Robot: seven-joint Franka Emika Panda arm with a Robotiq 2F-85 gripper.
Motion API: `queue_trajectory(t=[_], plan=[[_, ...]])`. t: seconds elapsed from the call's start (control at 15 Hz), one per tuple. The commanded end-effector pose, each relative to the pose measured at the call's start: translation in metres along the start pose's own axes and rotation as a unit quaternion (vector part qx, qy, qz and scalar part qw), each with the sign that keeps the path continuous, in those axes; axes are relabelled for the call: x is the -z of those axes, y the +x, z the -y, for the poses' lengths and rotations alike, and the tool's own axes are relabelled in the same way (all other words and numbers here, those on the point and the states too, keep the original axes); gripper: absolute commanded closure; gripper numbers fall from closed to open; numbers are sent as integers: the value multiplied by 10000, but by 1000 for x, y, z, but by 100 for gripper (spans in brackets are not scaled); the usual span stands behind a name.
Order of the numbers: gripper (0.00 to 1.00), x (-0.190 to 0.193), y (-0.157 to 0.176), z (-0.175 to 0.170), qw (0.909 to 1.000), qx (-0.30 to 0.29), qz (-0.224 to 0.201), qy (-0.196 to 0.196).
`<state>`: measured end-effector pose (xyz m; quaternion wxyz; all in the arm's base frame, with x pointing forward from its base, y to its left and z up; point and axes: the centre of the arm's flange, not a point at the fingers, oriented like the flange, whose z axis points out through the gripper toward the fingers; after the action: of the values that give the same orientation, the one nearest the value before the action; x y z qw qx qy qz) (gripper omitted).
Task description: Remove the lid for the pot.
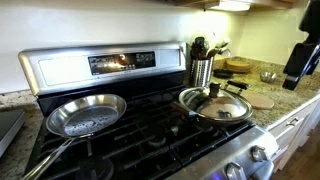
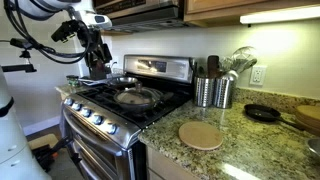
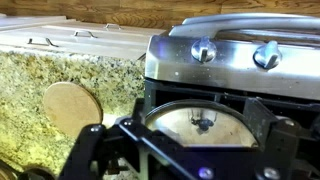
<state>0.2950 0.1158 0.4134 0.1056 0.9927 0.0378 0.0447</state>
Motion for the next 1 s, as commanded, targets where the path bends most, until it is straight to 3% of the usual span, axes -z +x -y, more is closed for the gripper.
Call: queue_trajectory(t=[0.0, 0.53, 0.93], plan=[[0, -1, 0, 0, 10000, 1, 13, -2], [0, -4, 5, -3, 10000, 54, 76, 35], [0, -5, 43, -50, 9997, -12, 203, 151]])
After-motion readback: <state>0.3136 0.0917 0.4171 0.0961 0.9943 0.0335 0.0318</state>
